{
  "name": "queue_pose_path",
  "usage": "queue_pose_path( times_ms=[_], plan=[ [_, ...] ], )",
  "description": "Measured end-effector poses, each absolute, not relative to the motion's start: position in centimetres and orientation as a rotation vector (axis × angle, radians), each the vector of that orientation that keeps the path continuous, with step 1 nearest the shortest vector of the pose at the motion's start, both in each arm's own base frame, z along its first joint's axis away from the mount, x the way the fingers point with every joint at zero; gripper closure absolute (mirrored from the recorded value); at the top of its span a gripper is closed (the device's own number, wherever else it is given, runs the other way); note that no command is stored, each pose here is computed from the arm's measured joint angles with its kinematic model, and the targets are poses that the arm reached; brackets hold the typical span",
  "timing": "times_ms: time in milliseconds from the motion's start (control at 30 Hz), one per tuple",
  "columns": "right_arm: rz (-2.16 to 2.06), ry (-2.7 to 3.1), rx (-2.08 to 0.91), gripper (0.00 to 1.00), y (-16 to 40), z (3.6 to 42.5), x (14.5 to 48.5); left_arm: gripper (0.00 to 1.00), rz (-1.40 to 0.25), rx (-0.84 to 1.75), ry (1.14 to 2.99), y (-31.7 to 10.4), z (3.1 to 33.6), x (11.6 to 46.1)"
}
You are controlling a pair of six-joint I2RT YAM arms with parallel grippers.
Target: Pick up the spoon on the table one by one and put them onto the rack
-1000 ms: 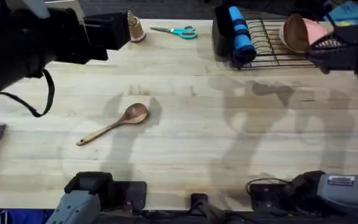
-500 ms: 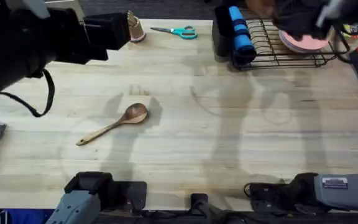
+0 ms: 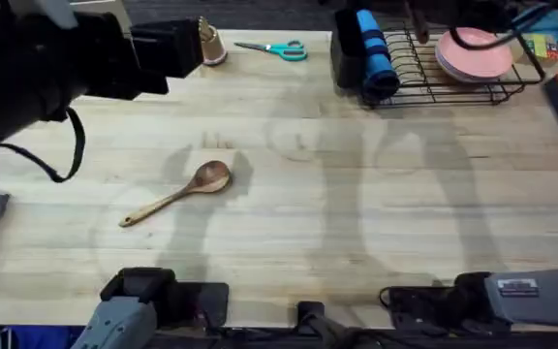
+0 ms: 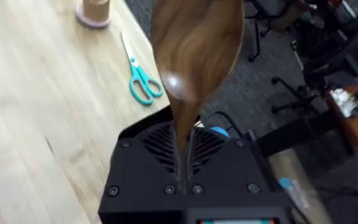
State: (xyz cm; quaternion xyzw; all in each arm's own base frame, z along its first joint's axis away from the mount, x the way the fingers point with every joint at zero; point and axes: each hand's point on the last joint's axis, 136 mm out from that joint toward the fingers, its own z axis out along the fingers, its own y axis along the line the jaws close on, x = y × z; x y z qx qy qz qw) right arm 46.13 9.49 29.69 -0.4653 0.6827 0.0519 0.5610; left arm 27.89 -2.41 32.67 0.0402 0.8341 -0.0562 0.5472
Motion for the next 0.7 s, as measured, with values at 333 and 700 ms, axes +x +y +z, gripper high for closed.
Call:
queue_pose_path(
  times_ms=[333, 700],
  plan=[
    [0.264, 1.693, -0.915, 0.969, 10.2, 27.6, 49.2, 0.007, -0.133, 0.096, 1.976, -2.4, 32.7, 27.9],
    [0.35, 1.544, -0.743, 0.968, 12.0, 30.7, 52.5, 0.007, -0.133, 0.096, 1.976, -2.4, 32.7, 27.9]
  ],
)
